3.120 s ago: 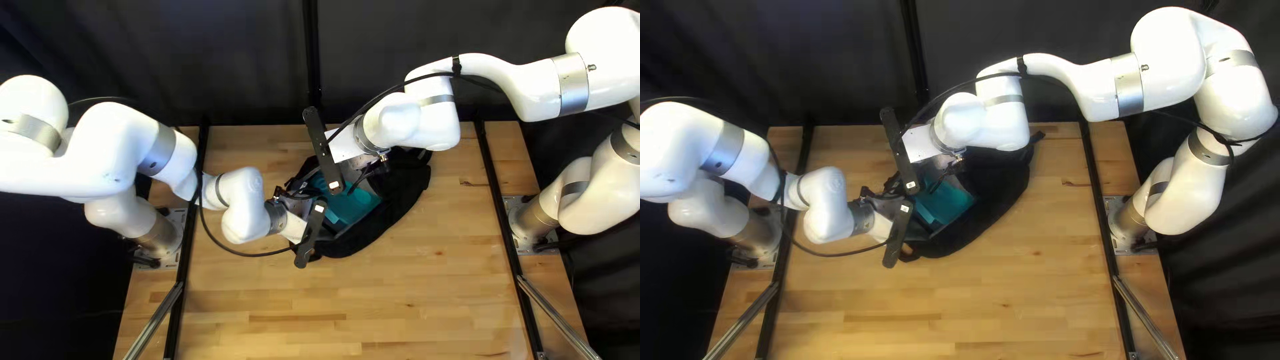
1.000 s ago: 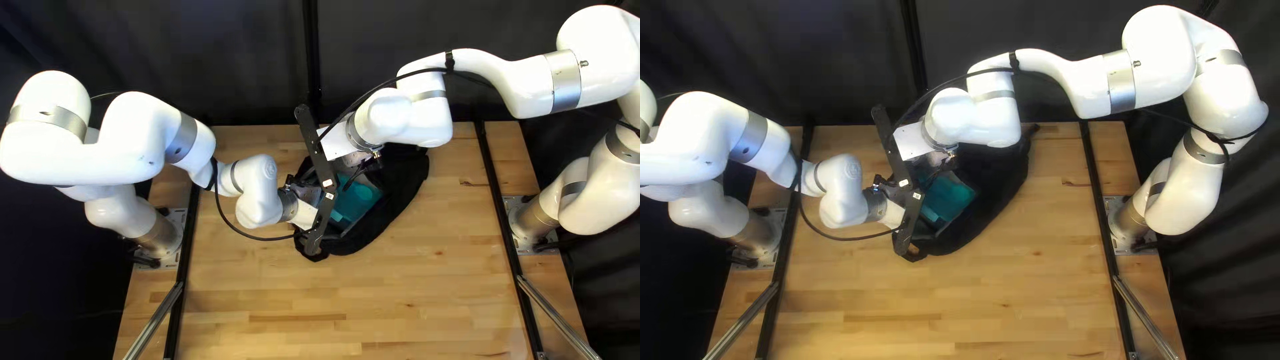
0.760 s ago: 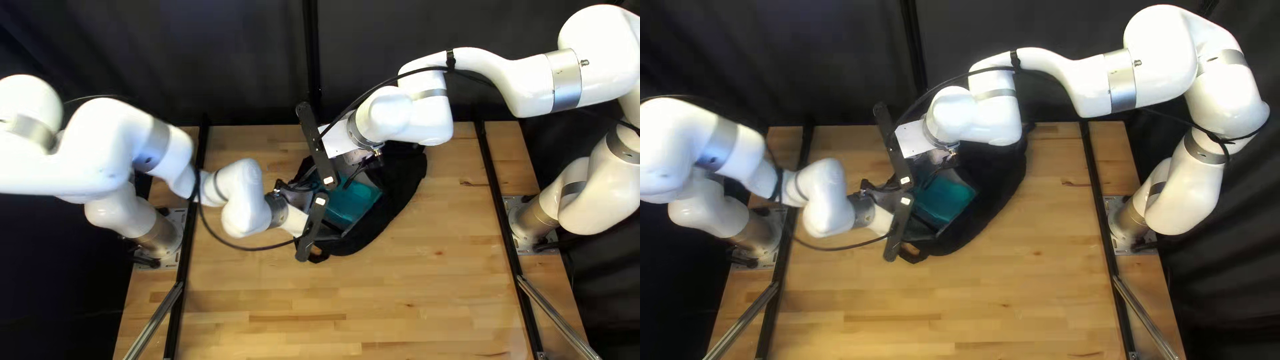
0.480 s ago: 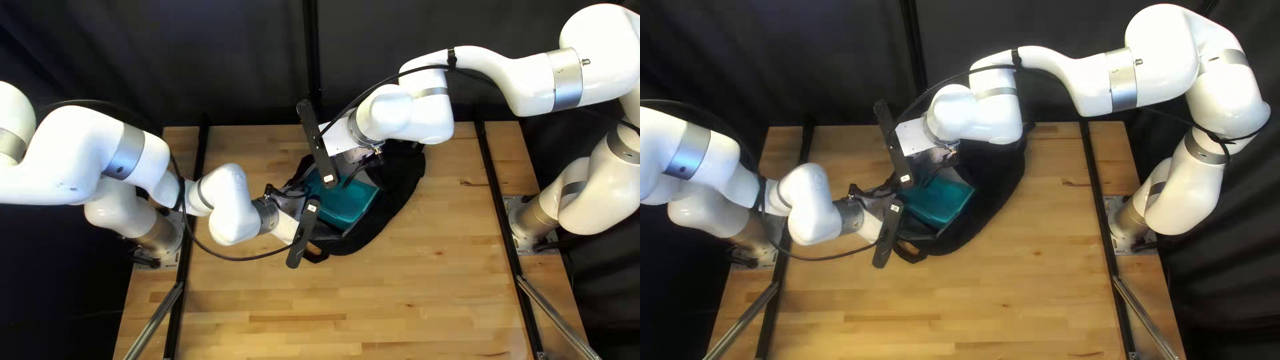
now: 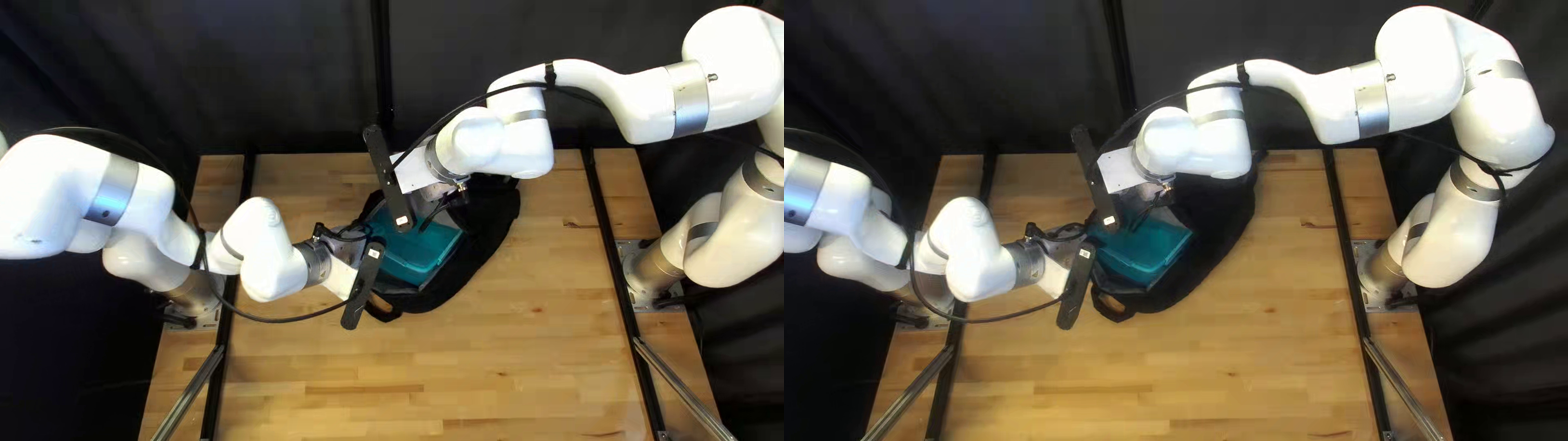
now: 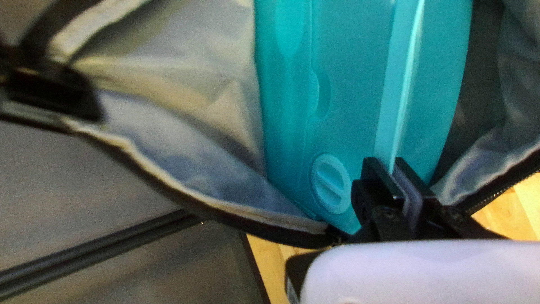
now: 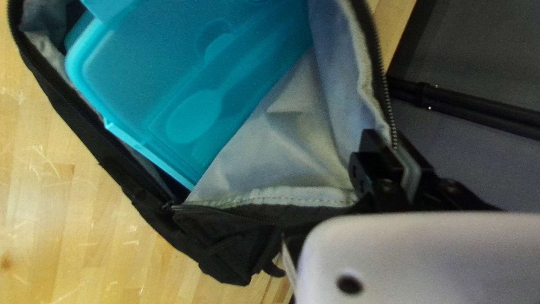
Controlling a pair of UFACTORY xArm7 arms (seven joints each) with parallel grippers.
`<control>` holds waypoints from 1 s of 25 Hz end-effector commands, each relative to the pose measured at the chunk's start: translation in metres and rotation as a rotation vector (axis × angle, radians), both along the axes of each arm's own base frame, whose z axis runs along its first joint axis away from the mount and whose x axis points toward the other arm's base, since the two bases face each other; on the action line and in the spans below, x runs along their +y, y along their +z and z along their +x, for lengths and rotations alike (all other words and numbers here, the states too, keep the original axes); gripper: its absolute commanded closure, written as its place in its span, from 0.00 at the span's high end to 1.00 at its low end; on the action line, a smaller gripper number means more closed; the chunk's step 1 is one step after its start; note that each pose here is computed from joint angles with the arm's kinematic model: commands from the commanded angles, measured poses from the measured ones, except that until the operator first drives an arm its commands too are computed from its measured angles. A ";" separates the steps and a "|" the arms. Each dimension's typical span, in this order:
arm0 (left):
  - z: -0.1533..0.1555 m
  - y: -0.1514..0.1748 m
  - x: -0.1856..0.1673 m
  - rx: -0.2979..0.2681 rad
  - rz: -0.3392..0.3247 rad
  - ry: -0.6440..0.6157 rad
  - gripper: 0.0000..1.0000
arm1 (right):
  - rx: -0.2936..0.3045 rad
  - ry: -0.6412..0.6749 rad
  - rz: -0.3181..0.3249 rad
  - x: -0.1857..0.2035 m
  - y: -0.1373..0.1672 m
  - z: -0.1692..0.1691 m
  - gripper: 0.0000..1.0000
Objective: Remove a lunch box from a kids backpack
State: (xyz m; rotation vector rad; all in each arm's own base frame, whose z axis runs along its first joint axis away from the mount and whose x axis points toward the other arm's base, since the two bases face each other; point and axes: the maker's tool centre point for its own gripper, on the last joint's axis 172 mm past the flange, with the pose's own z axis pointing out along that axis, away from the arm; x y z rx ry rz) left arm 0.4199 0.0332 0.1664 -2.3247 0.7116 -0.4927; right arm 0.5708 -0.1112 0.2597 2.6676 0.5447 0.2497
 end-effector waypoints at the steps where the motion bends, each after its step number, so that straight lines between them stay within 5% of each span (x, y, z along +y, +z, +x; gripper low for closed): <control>1: 0.006 0.012 -0.002 -0.002 -0.007 0.010 0.00 | -0.002 0.010 0.006 0.000 -0.005 0.006 0.00; 20: -0.029 0.075 -0.034 0.013 0.014 0.046 0.00 | -0.002 -0.007 -0.007 -0.011 0.001 -0.017 0.00; 25: -0.042 0.096 -0.049 0.067 0.026 0.073 0.00 | 0.003 -0.027 -0.016 -0.019 0.003 -0.042 0.00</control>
